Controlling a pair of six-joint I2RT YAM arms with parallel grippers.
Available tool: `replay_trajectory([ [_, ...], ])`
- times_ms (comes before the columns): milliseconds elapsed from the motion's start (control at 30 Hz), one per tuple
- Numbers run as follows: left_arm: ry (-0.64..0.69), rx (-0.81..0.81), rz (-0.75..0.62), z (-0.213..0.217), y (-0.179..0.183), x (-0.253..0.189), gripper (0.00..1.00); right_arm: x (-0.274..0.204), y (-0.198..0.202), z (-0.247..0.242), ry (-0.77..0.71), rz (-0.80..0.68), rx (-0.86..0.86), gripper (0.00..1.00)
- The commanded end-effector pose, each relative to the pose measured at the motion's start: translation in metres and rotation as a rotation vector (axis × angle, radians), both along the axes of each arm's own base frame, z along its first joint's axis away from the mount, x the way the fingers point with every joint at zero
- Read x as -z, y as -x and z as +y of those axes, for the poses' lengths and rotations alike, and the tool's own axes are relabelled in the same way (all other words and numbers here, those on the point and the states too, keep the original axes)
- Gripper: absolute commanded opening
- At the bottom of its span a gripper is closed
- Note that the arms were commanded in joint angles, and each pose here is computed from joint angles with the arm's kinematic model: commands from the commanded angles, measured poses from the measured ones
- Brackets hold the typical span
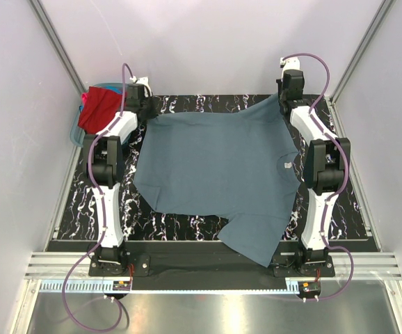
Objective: Fold and stack the t-shirts
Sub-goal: Fold the tshirt
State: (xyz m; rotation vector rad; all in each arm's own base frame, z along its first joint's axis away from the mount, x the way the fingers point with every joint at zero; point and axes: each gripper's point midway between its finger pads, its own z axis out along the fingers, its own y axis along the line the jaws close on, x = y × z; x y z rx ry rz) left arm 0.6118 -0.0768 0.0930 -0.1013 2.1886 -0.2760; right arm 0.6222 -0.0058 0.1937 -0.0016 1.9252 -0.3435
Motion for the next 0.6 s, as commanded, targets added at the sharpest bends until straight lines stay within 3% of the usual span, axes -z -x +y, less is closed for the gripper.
replay_trajectory([
  [0, 0.019, -0.029, -0.134, 0.000, -0.018, -0.053, 0.00, -0.025, -0.008, -0.001, -0.017, -0.055, -0.003, 0.00],
  [567, -0.006, -0.001, -0.118, -0.001, 0.002, -0.053, 0.00, -0.019, 0.000, 0.009, -0.076, -0.028, -0.033, 0.00],
])
